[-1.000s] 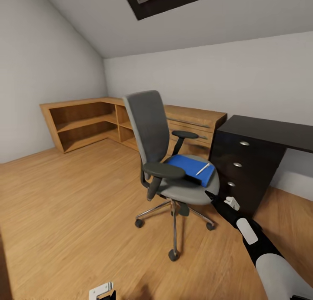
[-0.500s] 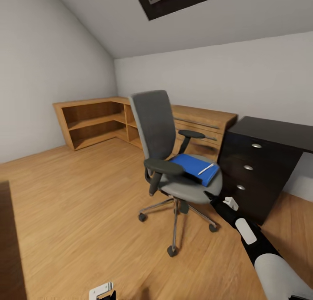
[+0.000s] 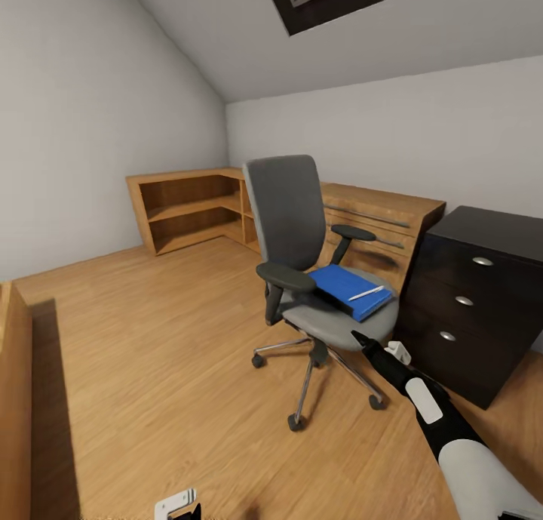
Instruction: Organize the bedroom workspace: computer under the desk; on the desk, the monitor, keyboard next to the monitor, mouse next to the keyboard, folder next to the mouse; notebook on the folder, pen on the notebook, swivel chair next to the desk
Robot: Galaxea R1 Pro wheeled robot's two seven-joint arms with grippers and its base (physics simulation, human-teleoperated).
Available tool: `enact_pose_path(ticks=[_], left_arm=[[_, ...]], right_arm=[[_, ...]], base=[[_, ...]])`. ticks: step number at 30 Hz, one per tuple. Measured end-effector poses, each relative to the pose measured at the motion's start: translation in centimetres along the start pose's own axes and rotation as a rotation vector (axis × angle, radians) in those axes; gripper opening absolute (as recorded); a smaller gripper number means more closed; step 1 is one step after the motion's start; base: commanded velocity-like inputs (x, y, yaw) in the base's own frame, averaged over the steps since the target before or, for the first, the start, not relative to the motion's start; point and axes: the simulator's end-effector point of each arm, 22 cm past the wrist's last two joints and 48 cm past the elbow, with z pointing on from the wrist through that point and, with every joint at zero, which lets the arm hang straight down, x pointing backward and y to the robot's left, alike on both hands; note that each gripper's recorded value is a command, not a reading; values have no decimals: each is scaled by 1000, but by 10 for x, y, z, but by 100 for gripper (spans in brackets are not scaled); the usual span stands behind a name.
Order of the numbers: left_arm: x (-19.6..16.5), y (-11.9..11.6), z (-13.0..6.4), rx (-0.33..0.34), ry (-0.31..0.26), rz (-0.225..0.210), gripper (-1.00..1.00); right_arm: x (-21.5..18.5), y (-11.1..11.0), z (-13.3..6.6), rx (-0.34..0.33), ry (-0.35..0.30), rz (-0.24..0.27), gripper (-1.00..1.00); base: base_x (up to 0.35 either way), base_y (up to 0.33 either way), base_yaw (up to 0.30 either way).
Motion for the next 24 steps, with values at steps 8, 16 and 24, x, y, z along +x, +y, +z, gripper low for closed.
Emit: enact_pose_path(ticks=[8, 16, 24], left_arm=[[0, 0, 0, 1, 1, 0, 100], [0, 0, 0, 0, 1, 1, 100], [0, 0, 0, 0, 1, 1, 100]], right_arm=[[0, 0, 0, -2, 0, 2, 100], [-1, 0, 0, -2, -1, 1, 100], [0, 0, 0, -1, 0, 1, 100]], base=[[-68, 0, 25], [-120, -20, 1], [-13, -5, 0]])
